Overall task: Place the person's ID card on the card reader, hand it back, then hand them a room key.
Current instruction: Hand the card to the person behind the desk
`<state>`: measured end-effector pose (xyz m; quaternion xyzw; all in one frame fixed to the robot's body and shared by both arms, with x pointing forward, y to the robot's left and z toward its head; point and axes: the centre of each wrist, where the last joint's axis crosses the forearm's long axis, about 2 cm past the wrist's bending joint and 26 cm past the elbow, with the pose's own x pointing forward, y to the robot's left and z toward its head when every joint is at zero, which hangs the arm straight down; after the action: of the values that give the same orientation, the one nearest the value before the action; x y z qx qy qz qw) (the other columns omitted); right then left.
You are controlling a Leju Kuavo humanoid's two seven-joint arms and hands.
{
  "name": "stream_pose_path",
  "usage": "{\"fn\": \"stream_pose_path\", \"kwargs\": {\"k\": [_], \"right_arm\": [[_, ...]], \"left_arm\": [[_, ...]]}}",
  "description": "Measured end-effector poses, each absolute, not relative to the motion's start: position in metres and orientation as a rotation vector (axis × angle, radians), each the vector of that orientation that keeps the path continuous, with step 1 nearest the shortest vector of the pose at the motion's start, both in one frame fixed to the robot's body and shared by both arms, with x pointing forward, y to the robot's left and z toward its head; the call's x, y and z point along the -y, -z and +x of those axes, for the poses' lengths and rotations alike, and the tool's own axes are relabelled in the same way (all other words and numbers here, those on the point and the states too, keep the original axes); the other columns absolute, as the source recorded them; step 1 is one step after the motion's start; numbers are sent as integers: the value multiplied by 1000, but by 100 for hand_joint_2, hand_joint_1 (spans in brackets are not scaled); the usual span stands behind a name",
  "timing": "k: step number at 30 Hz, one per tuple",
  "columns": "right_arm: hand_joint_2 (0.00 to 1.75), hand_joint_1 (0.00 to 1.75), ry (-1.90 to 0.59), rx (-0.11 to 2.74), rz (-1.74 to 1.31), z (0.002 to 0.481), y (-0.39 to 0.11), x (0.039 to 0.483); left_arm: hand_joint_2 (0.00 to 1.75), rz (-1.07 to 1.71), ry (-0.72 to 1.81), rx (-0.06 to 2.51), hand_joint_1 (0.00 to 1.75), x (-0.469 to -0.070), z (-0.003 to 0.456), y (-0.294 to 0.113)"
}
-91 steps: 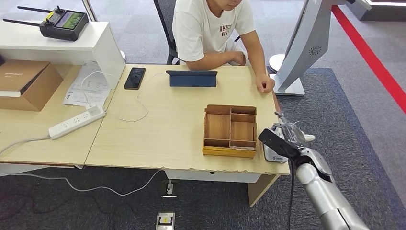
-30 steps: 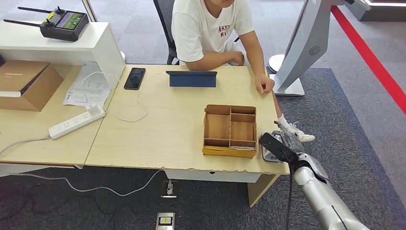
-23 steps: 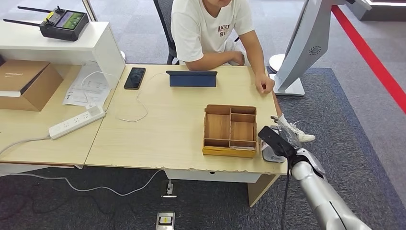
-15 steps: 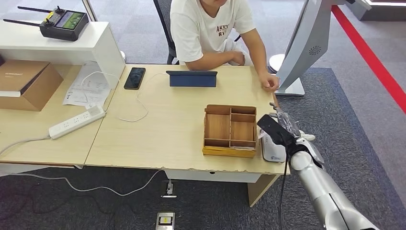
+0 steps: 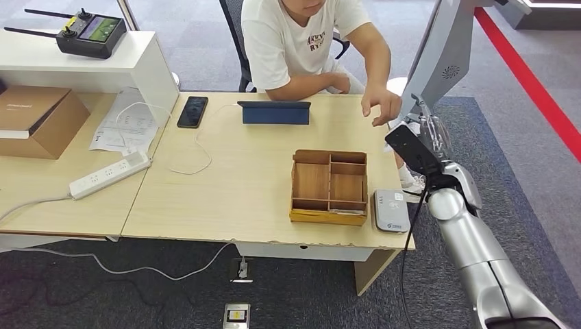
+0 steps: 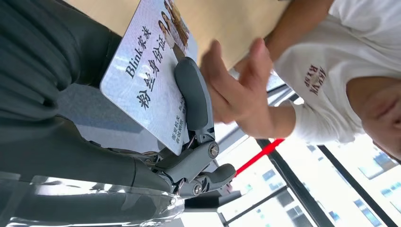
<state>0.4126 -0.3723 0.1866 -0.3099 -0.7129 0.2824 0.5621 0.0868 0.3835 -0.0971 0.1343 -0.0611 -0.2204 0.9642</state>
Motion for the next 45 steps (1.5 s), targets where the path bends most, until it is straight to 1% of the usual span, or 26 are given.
{"fn": "stream_pose_path", "kwargs": {"k": [12,24,25,28,29,39,43,45], "right_arm": [[175,175,-708,1832,-977,439,-241,367],[175,175,-719,1757,-977,458,-239,362],[175,146,-719,1750,-976,459,-239,362],[175,15,-721,1730,-968,460,-235,361],[175,0,-721,1723,-964,460,-233,361],[175,0,-680,1705,-914,459,-222,363],[0,0,-642,1707,-834,460,-221,364],[0,0,-606,1705,-736,460,-222,363]], "left_arm": [[0,264,495,152,0,-378,88,98],[0,263,523,158,0,-375,88,98],[0,264,525,158,0,-374,88,98],[0,265,529,159,0,-373,88,99],[0,264,531,159,0,-372,88,99],[0,263,537,158,0,-370,88,99],[0,262,538,159,0,-370,87,99],[0,262,534,158,0,-370,87,99]]}}
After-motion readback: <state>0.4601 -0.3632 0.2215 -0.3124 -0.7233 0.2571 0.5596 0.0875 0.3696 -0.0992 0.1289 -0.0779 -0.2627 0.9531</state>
